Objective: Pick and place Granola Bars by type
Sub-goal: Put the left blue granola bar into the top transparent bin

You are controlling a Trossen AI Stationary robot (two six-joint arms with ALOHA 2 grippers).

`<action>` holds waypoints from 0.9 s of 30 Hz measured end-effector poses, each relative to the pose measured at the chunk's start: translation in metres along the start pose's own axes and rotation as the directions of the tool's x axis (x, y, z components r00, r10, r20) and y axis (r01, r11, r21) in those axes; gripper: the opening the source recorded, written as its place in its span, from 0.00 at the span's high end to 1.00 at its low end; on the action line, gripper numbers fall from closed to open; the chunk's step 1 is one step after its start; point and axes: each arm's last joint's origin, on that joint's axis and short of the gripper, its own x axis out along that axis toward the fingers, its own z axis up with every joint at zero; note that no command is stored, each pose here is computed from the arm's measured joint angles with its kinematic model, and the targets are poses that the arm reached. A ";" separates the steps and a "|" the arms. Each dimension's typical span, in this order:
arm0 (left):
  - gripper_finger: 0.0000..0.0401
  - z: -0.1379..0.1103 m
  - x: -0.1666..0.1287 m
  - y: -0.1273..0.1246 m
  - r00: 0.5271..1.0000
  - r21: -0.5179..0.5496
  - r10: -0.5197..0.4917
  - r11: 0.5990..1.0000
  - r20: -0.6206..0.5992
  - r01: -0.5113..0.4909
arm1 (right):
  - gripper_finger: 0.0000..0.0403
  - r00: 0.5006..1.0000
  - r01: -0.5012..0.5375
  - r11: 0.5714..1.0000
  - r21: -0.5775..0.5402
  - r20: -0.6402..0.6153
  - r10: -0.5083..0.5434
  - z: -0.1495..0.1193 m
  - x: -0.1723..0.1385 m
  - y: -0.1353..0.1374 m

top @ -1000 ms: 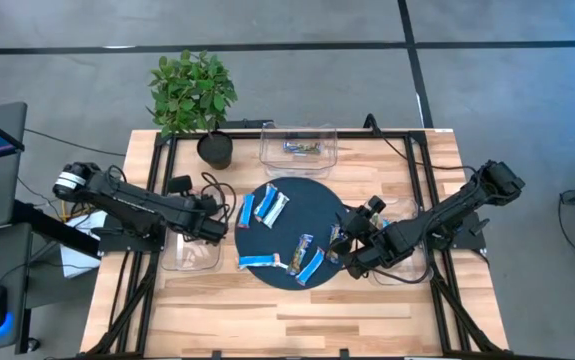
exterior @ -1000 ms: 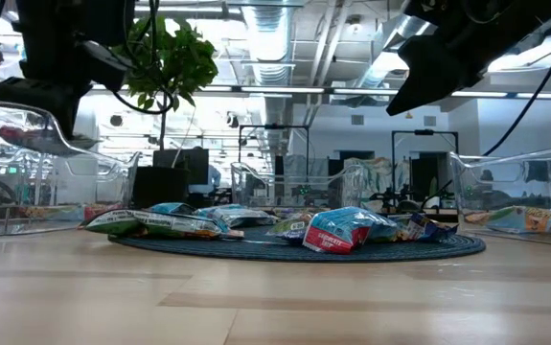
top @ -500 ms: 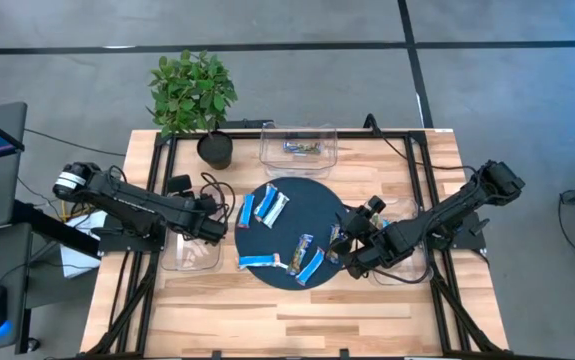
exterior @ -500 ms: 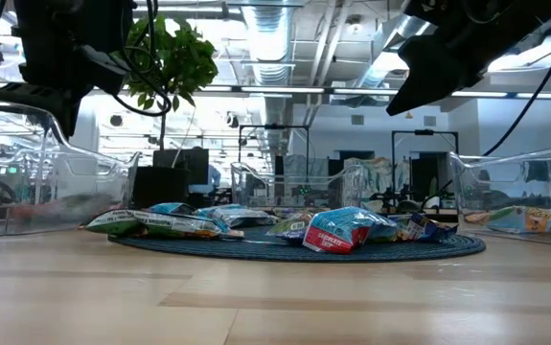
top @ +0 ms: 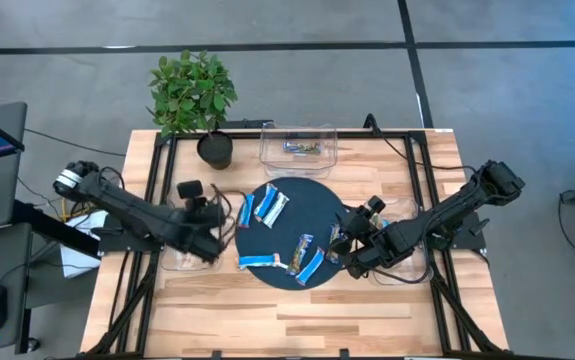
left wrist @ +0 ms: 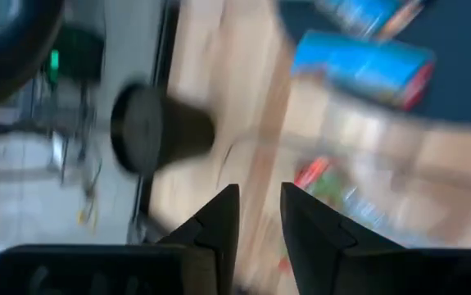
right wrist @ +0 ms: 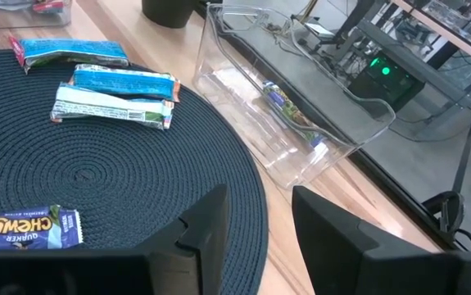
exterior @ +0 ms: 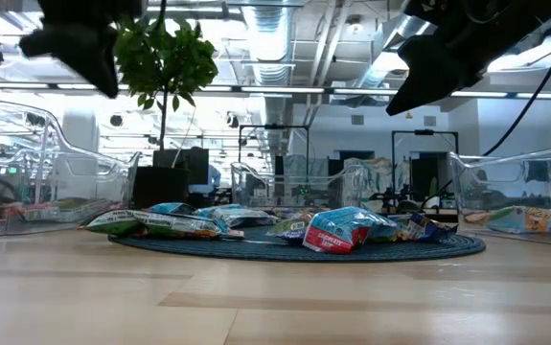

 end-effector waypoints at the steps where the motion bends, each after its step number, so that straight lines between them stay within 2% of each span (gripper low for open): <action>1: 0.78 0.002 -0.007 -0.003 0.999 0.005 -0.008 1.000 0.047 0.008 | 0.67 1.000 0.000 1.000 0.000 0.000 0.000 0.000 0.000 0.000; 5: 0.78 0.000 -0.029 -0.020 0.972 0.056 -0.019 0.998 0.233 0.006 | 0.67 1.000 0.000 1.000 0.000 0.000 0.000 0.000 0.000 0.000; 10: 0.78 -0.013 -0.049 -0.032 0.919 0.109 0.034 0.991 0.392 -0.083 | 0.67 1.000 0.002 1.000 -0.001 0.002 -0.002 0.000 0.000 0.000; 18: 0.78 -0.034 -0.067 -0.040 0.883 0.216 0.009 0.969 0.469 -0.124 | 0.67 1.000 0.021 1.000 -0.012 -0.002 -0.021 0.002 0.004 -0.002; 23: 0.78 -0.039 -0.072 -0.044 0.868 0.231 -0.009 0.965 0.496 -0.122 | 0.67 0.999 0.049 0.999 0.016 -0.017 -0.049 0.005 0.013 -0.007; 27: 0.78 -0.039 -0.073 -0.046 0.871 0.224 -0.038 0.971 0.490 -0.084 | 0.67 0.998 0.062 0.997 0.040 -0.024 -0.061 0.008 0.020 -0.009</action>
